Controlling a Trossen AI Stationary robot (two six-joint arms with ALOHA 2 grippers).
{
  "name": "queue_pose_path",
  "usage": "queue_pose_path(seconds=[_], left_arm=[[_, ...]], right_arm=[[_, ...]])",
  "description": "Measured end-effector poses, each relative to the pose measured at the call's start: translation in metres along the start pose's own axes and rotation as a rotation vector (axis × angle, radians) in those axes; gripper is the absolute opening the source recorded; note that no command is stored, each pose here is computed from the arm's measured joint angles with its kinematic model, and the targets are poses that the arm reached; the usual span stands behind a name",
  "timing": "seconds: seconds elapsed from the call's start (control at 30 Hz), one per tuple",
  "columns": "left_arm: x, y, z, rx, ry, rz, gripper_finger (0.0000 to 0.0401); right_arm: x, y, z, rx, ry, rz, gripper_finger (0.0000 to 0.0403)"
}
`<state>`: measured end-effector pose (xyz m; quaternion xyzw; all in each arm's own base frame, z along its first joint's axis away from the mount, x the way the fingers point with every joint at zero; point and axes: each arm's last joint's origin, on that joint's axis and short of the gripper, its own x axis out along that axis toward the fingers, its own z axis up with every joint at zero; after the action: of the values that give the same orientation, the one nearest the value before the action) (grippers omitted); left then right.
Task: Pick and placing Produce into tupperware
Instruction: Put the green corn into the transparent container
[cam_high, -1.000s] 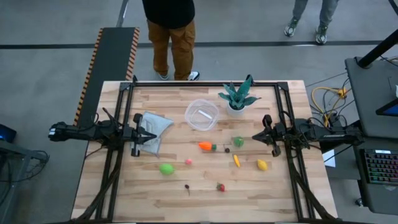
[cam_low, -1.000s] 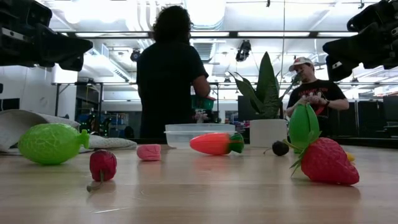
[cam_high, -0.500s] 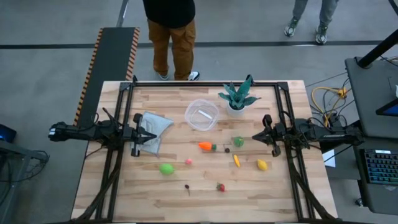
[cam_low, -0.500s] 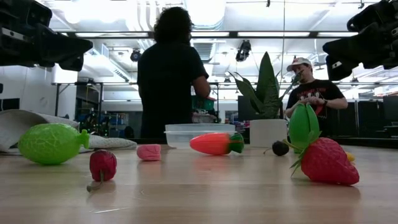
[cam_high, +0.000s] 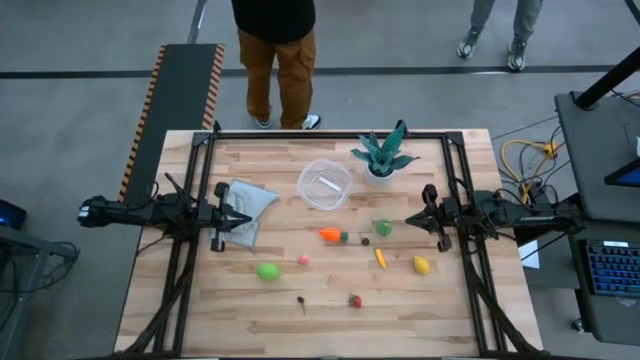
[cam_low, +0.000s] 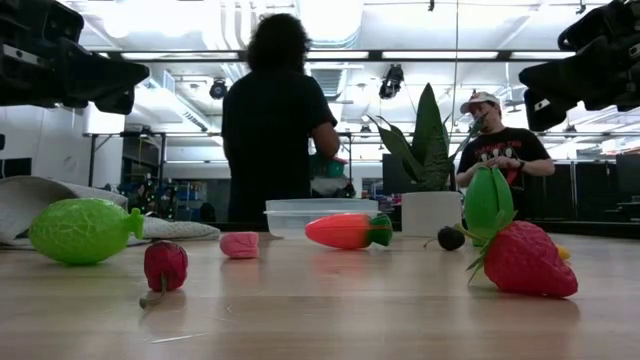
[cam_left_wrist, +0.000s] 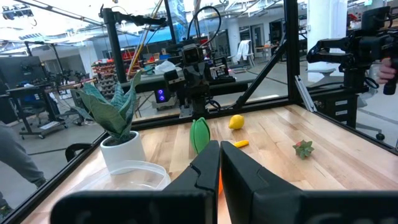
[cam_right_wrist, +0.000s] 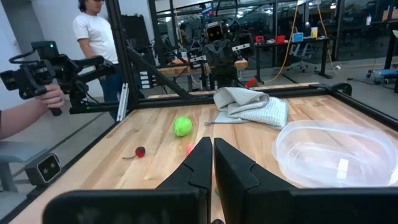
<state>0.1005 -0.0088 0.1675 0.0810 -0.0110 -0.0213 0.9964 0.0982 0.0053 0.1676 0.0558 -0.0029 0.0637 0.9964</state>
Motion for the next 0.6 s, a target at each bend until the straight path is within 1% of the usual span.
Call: queue_pose_path(seconds=[0.6], left_arm=[[0.0,0.0001,0.0005,0.0,-0.005,0.001,0.0]], right_arm=[[0.0,0.0002,0.0014,0.002,-0.014,0.002,0.0009]])
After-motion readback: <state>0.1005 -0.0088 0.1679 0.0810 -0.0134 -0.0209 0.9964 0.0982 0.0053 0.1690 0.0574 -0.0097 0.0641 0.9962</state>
